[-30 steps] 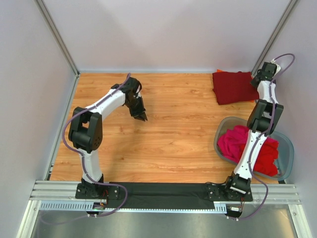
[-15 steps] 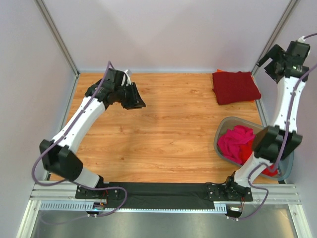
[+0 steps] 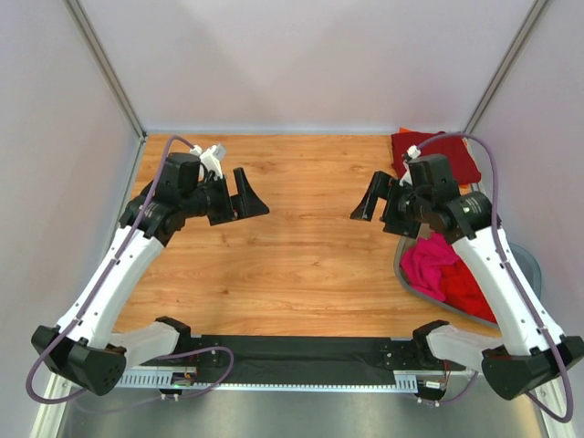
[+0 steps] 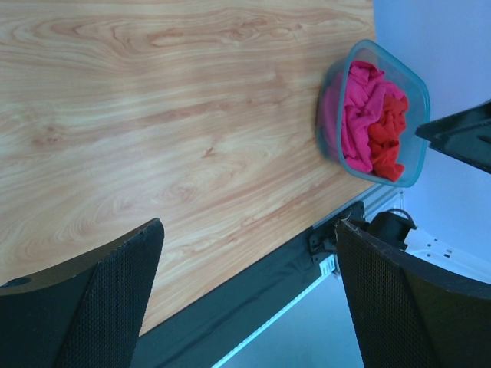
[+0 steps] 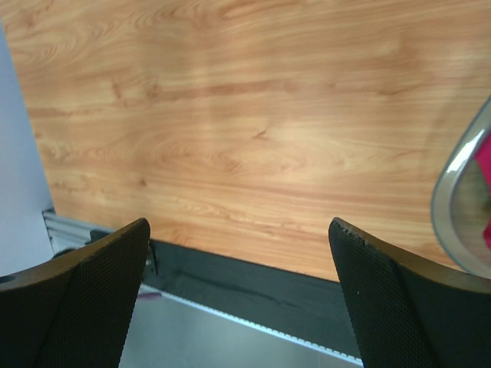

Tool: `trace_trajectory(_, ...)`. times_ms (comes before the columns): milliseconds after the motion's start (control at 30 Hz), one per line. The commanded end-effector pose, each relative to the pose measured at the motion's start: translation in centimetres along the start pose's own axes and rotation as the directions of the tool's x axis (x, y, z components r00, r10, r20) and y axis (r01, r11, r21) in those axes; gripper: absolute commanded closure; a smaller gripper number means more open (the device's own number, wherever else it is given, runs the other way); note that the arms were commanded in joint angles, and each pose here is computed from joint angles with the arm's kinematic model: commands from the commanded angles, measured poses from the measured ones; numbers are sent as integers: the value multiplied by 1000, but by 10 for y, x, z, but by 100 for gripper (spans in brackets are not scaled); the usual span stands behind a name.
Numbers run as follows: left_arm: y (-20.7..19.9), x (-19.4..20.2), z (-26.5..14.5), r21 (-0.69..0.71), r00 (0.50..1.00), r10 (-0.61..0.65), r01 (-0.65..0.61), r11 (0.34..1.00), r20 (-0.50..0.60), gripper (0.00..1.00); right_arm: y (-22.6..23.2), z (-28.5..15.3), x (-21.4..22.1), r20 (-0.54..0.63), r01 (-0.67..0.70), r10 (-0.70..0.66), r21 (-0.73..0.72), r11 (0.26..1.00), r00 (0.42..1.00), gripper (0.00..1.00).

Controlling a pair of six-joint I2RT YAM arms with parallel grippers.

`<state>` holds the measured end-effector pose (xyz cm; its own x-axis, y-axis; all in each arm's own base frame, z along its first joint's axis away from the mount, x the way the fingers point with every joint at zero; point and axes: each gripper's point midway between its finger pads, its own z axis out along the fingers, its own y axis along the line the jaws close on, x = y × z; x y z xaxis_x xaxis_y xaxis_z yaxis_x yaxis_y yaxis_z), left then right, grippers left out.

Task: Fold and stack the t-shirts
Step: Neatly place the folded tshirt to the corner

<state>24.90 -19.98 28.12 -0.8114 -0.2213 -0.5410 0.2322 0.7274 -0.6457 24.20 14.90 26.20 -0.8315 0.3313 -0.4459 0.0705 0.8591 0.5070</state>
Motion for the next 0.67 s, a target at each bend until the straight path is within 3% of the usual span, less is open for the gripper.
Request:
trace_trajectory(0,-6,10,-18,19,999,45,-45,999,-13,1,22,-29,3,58,-33,40,-109,993,998,0)
trace_trajectory(267,-13,15,-36,26,997,72,-72,997,12,3,24,-57,1,208,-34,80,-212,977,975,0)
trace_trajectory(633,-32,4,-47,68,993,109,-112,991,49,3,27,-57,-1,221,-38,92,-236,971,971,0)
